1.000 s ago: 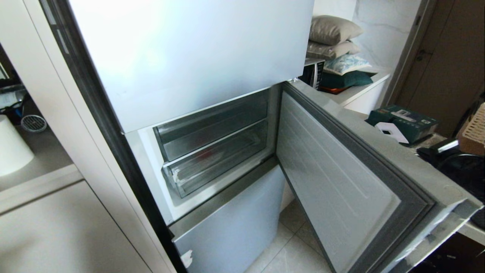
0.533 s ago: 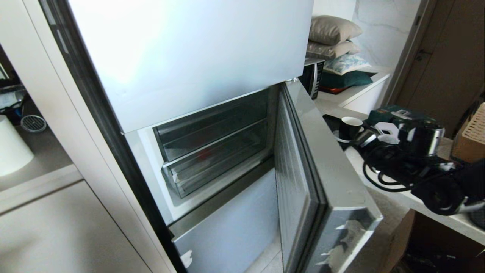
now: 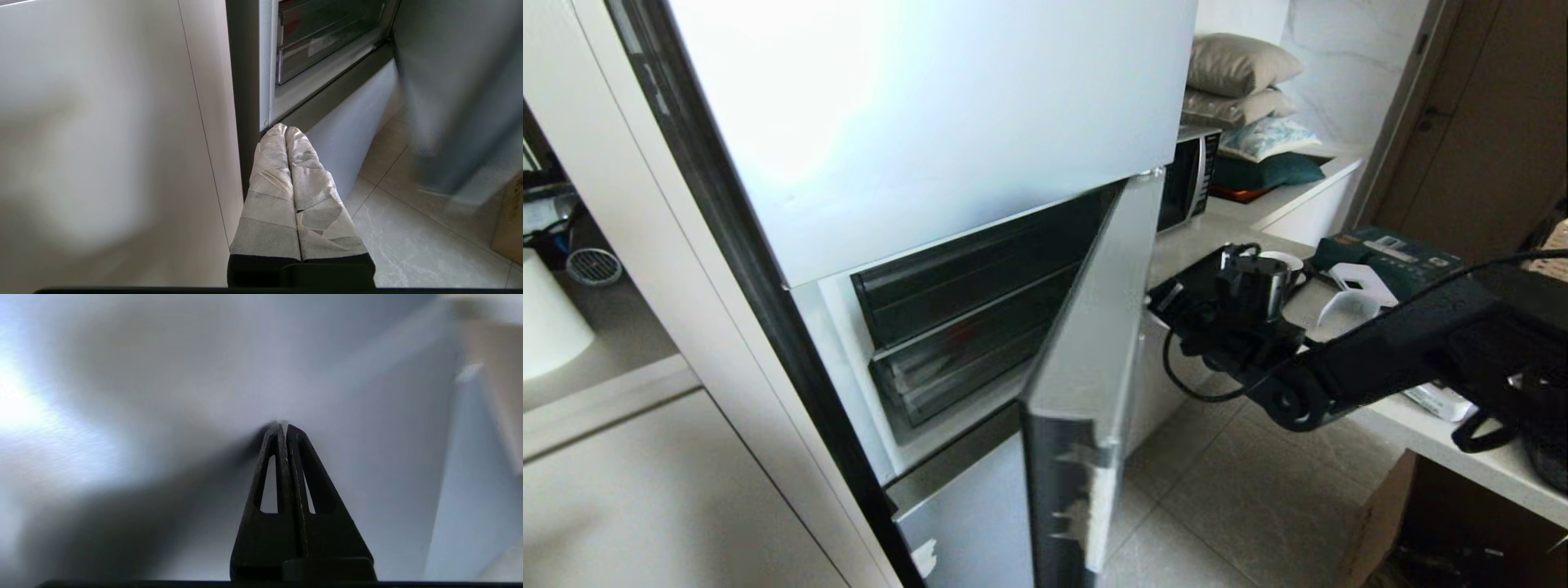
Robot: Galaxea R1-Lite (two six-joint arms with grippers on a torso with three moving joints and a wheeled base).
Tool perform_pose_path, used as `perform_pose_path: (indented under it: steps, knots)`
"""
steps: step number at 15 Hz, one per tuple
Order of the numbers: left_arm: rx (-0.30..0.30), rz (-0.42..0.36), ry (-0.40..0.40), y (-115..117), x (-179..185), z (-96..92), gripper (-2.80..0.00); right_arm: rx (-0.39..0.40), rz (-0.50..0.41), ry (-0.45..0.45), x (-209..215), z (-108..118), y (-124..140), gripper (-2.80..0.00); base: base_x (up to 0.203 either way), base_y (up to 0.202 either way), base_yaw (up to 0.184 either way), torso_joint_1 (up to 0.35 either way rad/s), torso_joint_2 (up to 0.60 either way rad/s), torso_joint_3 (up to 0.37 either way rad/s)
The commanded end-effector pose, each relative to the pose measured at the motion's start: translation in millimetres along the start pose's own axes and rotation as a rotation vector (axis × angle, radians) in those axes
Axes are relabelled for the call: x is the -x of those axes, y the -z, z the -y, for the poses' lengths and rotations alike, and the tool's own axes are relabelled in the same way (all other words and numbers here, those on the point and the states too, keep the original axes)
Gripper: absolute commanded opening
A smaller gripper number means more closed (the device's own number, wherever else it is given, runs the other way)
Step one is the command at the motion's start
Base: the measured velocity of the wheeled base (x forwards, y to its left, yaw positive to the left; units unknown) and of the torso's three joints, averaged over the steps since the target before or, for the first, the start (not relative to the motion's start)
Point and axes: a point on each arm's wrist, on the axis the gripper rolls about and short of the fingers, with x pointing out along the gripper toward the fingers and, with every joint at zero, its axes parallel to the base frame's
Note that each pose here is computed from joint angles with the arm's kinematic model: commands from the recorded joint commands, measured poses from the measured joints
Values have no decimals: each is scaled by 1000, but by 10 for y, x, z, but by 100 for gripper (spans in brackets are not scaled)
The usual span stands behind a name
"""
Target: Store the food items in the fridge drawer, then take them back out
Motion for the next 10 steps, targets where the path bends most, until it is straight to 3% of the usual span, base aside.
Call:
perform_pose_path:
  steps: [1, 6, 10]
  knots:
    - [0, 0, 0, 0, 0, 0, -280, 1, -44, -20, -208, -80, 222, -280, 0, 0, 0, 0, 0, 0]
    - [0, 0, 0, 0, 0, 0, -280, -1, -114, -33, -277, -334, 377, -280, 0, 0, 0, 0, 0, 0]
    - [0, 0, 0, 0, 0, 0, -280, -1, -101, -49, 421, -587, -14, -280, 0, 0, 0, 0, 0, 0]
